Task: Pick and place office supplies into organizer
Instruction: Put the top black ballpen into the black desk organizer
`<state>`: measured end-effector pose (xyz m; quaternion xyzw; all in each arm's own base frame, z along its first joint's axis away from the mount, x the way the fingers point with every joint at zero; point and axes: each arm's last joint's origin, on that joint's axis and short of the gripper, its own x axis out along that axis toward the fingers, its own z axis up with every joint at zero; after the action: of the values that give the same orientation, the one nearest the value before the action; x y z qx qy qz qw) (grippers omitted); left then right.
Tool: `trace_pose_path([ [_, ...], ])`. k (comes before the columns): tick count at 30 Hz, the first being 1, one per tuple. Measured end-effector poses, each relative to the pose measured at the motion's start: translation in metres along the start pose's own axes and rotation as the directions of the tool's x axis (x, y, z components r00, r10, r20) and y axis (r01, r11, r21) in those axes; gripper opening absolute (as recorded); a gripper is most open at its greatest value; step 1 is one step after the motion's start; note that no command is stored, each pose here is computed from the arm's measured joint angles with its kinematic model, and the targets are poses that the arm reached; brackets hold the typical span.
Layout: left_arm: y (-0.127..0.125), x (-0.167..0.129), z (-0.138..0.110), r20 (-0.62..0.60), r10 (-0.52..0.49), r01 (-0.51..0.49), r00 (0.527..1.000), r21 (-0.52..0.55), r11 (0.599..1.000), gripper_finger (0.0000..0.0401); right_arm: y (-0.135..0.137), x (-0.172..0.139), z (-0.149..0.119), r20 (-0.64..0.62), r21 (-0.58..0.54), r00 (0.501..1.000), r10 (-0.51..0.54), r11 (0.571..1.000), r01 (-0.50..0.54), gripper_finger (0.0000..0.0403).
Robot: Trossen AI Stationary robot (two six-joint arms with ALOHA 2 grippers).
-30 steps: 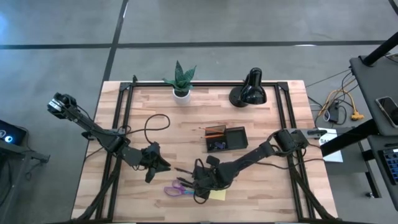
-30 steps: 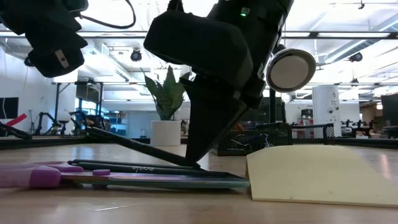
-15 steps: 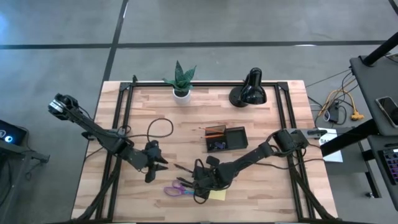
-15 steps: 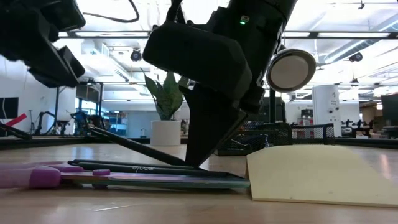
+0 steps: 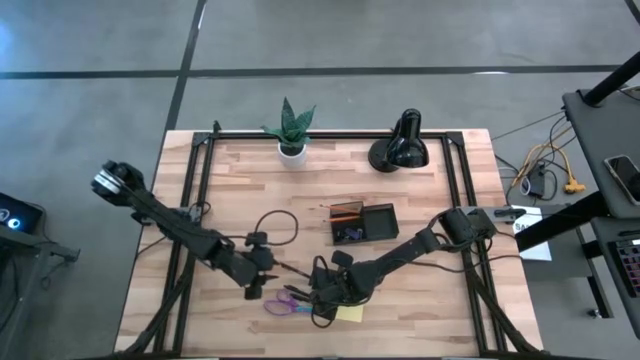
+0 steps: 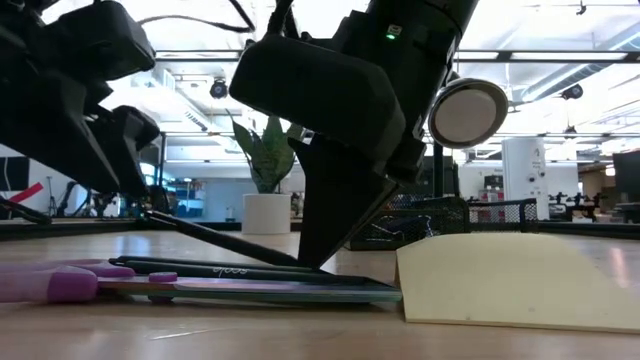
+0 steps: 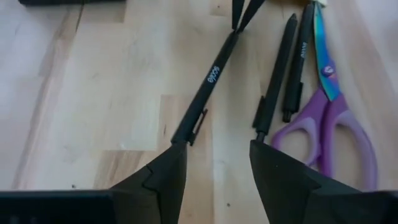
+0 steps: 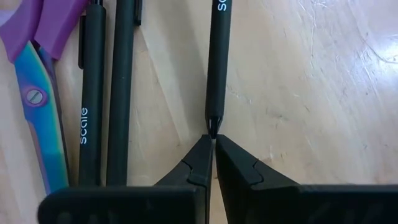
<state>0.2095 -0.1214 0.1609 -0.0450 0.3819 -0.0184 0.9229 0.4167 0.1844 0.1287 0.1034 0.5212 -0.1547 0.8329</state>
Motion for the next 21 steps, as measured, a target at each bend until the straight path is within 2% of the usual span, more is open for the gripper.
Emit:
trace_pose_path([
  [11,0.003,0.002,0.007,0.03,0.054,-0.057,0.998,0.113,0.992,0.0161,0.0,0.0,0.0,0.001,0.0,1.0,0.0,1.0,0.0,0.0013],
  [16,0.006,0.004,0.007,0.02,0.057,-0.06,0.998,0.192,0.98,0.0161,0.0,0.0,0.0,0.002,0.0,1.0,-0.001,1.0,0.001,0.0013],
  [21,0.011,0.006,0.007,-0.013,0.022,-0.019,1.0,0.217,0.976,0.0161,0.0,0.0,0.0,0.003,0.0,1.0,-0.001,1.0,0.001,0.0013],
])
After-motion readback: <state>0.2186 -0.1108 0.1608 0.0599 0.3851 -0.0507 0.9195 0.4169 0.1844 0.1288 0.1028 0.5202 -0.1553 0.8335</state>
